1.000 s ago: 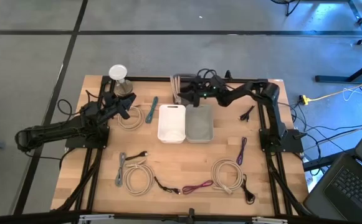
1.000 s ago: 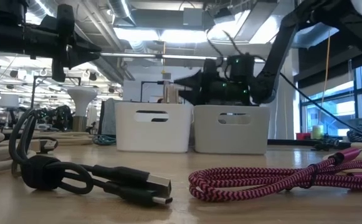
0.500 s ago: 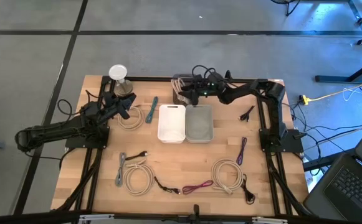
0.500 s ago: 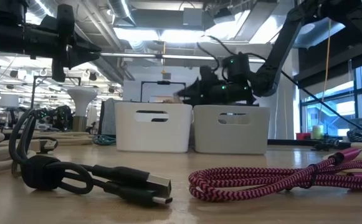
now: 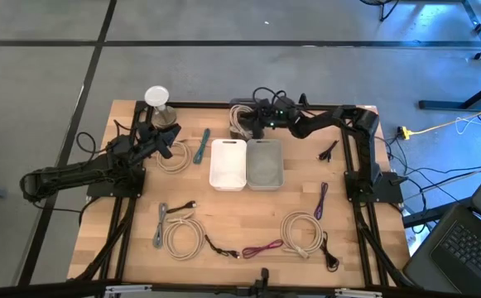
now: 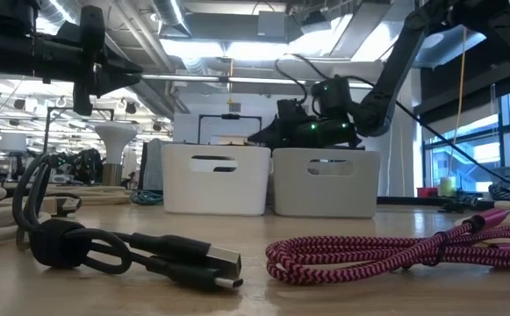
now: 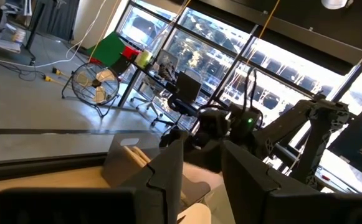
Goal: Pick & Place USB Port
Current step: Put the blue and black charger cable into the white bin
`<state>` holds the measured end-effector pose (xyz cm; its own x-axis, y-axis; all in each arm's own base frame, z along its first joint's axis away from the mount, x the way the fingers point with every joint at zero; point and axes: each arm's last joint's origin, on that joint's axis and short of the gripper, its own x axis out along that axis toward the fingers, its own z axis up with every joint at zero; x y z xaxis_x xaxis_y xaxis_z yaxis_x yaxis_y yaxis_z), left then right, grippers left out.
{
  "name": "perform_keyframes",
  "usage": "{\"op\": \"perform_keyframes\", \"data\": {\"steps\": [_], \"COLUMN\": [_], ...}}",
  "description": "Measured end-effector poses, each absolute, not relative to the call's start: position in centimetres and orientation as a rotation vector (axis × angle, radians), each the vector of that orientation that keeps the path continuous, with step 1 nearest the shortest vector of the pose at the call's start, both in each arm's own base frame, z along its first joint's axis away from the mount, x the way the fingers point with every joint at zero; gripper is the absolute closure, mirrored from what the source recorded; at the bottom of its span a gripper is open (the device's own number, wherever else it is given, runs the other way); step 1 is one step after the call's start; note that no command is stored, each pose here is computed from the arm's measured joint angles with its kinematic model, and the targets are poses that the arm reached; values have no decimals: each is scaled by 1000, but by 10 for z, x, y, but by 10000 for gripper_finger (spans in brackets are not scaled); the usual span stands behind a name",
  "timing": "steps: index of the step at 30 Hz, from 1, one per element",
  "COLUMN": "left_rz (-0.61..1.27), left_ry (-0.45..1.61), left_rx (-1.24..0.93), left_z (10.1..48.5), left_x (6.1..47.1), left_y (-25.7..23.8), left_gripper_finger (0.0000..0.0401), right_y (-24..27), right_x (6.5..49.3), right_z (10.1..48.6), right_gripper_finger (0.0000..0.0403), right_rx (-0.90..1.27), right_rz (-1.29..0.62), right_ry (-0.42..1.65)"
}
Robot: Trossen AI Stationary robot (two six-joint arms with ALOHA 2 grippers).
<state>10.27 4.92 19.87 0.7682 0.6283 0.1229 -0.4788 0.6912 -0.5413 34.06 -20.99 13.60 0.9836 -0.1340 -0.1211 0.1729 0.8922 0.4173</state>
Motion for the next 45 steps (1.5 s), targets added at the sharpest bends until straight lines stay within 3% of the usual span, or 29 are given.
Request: {"op": "perform_keyframes", "data": {"steps": [5, 11, 20, 28, 35, 45], "left_rz": [594, 547, 552, 594, 754, 847], "left_ry": [-301, -266, 9, 288, 661, 826], "left_rx": [-511, -492, -510, -459, -470, -610], "left_z": [199, 197, 178, 210, 219, 194], "left_x": [103, 104, 111, 142, 184, 223], "left_y": [48, 47, 48, 59, 78, 106], "left_gripper_finger": [299, 299, 299, 299, 287, 246], "right_y": [-208, -175, -120, -94, -84, -81], "right_x": [331, 297, 223, 176, 159, 155], "right_z": [169, 199, 217, 242, 251, 246], "right_gripper_finger": [198, 204, 248, 252, 252, 251], "right_rx": [491, 512, 525, 449, 421, 428], "right_rz": [35, 219, 105, -33, -39, -41], "right_ry": [54, 157, 289, 310, 312, 370]}}
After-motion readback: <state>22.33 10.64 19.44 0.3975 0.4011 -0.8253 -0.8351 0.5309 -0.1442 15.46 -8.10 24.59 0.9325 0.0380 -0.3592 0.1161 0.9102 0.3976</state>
